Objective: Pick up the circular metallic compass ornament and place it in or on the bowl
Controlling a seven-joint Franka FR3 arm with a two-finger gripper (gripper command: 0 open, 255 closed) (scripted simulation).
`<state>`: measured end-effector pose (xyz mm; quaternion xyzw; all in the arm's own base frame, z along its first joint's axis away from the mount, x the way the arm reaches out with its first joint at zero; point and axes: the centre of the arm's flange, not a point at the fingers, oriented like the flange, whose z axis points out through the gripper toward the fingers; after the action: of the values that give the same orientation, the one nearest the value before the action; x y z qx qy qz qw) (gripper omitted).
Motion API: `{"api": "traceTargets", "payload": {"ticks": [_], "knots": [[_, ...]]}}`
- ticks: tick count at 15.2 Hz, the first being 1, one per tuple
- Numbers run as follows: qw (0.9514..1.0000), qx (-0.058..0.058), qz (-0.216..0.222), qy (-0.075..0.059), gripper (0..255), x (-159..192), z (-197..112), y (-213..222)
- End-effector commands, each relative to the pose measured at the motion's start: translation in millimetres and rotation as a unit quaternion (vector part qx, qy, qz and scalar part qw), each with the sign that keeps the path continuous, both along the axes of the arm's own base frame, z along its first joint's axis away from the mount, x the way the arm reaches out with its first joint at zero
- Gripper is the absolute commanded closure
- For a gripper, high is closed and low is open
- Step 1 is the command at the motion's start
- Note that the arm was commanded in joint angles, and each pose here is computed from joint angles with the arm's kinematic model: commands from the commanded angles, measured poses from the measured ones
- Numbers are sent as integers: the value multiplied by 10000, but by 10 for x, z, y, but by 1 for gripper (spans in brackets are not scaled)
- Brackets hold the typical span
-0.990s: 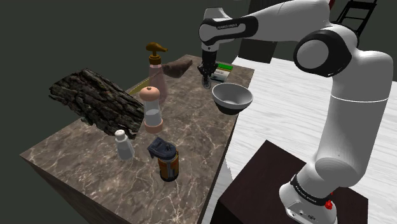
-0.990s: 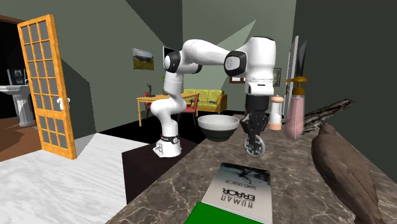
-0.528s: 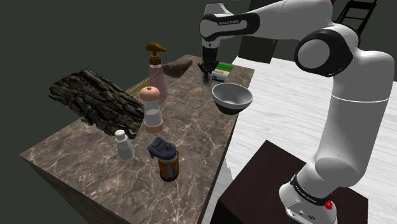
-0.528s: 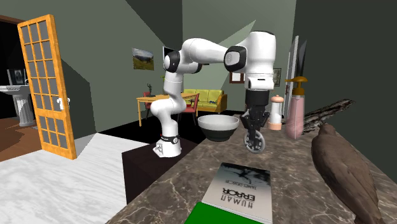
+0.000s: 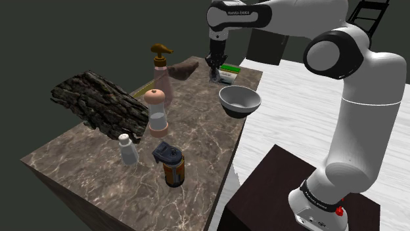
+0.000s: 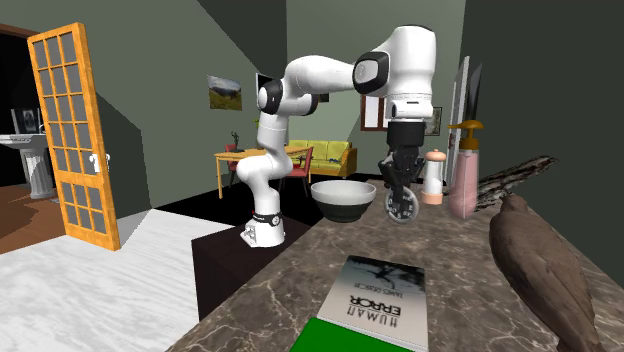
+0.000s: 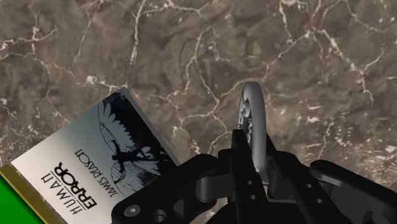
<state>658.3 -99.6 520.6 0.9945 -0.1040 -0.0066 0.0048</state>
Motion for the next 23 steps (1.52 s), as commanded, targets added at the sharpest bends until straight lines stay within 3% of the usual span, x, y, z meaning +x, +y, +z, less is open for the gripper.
{"api": "traceTargets", "payload": {"ticks": [1,20,23], "knots": [[10000,0,0,2,255,5,112,3],[10000,0,0,2,255,5,1080,3],[10000,0,0,2,255,-371,1111,125]]}}
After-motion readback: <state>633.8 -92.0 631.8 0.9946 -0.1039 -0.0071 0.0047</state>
